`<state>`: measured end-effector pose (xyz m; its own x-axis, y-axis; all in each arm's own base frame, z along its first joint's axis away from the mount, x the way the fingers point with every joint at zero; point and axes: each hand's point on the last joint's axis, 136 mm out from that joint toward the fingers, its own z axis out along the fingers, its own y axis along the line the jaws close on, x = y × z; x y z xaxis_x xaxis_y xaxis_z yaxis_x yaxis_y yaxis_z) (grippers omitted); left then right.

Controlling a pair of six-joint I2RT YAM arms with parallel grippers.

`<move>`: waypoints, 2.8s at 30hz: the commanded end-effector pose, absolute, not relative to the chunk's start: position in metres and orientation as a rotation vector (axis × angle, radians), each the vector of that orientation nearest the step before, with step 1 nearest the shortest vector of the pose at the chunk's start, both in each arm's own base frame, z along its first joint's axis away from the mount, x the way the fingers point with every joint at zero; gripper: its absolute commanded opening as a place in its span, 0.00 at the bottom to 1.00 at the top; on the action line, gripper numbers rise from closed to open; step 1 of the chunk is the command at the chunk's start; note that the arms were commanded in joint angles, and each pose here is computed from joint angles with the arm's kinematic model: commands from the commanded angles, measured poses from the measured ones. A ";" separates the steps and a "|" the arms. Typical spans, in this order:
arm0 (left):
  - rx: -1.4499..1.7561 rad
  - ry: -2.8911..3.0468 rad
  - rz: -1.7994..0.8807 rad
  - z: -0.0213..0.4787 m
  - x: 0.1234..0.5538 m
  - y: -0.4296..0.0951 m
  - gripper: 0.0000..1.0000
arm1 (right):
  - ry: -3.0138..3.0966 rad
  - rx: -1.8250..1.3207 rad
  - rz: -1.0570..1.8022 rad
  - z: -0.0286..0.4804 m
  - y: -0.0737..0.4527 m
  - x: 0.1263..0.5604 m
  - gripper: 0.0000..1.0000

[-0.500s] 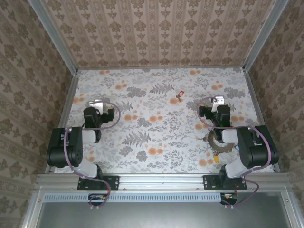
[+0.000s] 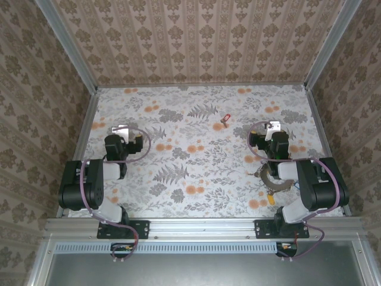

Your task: Put the keys on the keyring

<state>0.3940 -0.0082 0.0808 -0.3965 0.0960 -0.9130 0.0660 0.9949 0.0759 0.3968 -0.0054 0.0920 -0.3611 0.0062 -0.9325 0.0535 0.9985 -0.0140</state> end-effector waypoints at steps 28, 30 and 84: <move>0.091 1.925 0.226 0.115 0.396 -0.006 1.00 | 1.897 0.184 -0.058 0.143 -0.021 0.368 1.00; 0.132 1.947 0.276 0.133 0.395 -0.015 1.00 | 1.902 0.238 -0.075 0.159 -0.028 0.351 1.00; -0.045 2.255 -0.244 0.132 0.269 -0.112 1.00 | 2.869 0.341 0.658 0.078 0.177 0.306 0.94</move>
